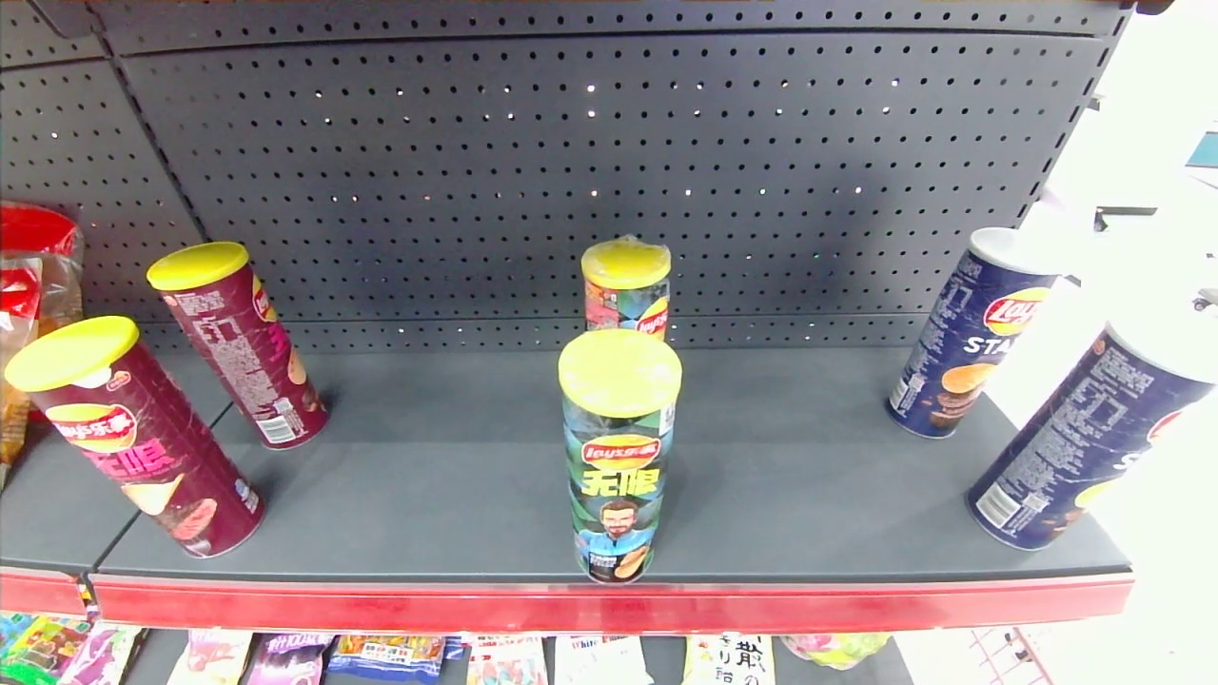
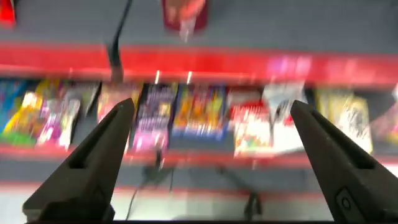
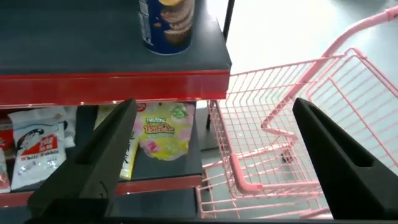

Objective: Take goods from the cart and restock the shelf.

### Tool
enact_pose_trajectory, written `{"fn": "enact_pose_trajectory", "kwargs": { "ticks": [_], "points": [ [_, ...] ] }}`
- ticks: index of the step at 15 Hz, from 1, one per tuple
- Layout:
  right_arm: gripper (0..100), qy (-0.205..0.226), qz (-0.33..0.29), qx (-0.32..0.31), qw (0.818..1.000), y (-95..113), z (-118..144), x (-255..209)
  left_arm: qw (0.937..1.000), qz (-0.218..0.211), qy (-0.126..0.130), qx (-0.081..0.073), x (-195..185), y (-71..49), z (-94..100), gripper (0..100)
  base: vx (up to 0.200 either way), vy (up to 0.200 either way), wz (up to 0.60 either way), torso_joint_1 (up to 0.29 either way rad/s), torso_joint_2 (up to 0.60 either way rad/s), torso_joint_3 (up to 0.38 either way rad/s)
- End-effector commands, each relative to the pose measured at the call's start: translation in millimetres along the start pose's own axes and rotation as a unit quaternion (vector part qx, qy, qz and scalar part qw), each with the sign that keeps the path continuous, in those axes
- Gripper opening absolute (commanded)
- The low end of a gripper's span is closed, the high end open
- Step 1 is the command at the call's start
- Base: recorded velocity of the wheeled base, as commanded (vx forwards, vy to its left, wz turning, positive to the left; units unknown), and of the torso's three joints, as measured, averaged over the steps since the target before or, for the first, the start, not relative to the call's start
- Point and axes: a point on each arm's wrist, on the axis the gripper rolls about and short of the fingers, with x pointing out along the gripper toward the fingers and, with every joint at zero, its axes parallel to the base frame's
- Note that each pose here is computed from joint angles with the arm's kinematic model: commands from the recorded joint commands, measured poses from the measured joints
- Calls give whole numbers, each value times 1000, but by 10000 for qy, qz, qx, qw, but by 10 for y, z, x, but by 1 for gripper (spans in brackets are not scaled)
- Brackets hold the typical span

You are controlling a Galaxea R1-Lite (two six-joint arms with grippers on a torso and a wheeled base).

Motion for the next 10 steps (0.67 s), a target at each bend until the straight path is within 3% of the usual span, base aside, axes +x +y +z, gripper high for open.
{"fn": "enact_pose_trajectory", "kwargs": {
  "ticks": [1,2,3,5,7,8,9,10],
  "points": [
    [100,-203,1010,-24,9947,12,-51,6,9964,-463,-701,-68,151,-34,-77,100,0,0,0,0,0,0],
    [100,-191,1057,-20,9942,12,-52,9,9954,-610,-730,-60,201,-43,-141,100,0,0,0,0,0,0],
    [100,-212,1048,-9,9943,15,-55,13,9961,-664,-571,39,292,-46,-310,100,0,0,0,0,0,0],
    [100,-287,949,264,9947,23,-107,28,9970,-597,-462,198,297,-48,-309,100,0,0,0,0,0,0],
    [100,-411,863,391,9947,22,-117,6,9988,-108,-424,198,304,-63,-306,100,0,0,0,0,0,0],
    [100,-456,839,395,9947,23,-122,-1,9973,596,-414,103,309,-83,-310,100,0,0,0,0,0,0],
    [100,-523,806,400,9946,23,-126,-12,9960,747,-485,82,300,-89,-312,100,0,0,0,0,0,0],
    [100,-554,796,394,9945,23,-128,-16,9965,593,-576,98,294,-97,-317,100,0,0,0,0,0,0]
  ]
}}
